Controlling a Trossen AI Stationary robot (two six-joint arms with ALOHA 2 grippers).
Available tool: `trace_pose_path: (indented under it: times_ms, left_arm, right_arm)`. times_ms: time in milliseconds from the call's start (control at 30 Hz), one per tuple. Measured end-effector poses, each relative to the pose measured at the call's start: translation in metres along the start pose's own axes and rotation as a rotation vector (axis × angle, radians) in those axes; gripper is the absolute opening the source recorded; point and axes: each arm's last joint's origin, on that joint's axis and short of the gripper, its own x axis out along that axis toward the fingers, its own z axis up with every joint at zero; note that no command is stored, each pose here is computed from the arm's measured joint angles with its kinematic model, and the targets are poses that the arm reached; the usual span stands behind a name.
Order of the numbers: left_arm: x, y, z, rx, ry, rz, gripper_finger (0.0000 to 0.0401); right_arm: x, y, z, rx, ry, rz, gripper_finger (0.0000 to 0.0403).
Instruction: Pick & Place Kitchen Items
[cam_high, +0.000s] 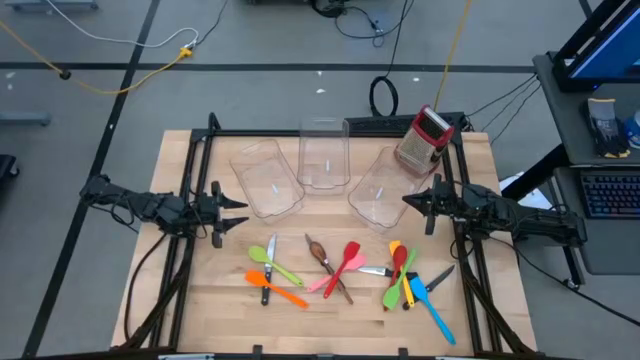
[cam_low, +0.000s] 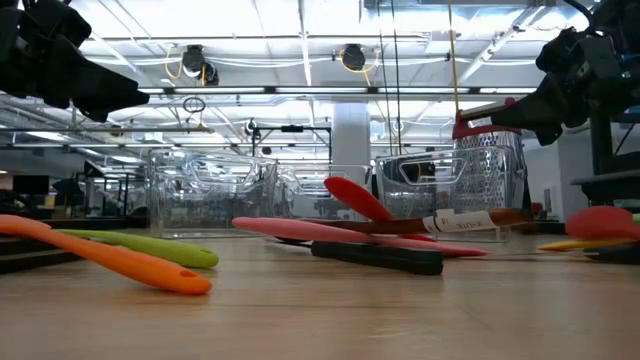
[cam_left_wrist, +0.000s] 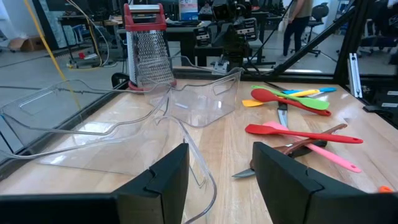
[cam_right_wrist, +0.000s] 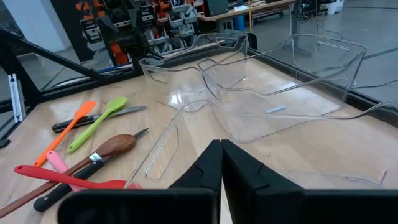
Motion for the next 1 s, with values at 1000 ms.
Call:
trace_pose_path:
  times_ms: [1000]
  left_arm:
    - [0.0000, 0.0000, -0.0001, 0.001, 0.001, 0.000, 0.0180]
  right_arm:
    - [0.0000, 0.0001, 0.0006, -0.007, -0.007, 0.001, 0.0004]
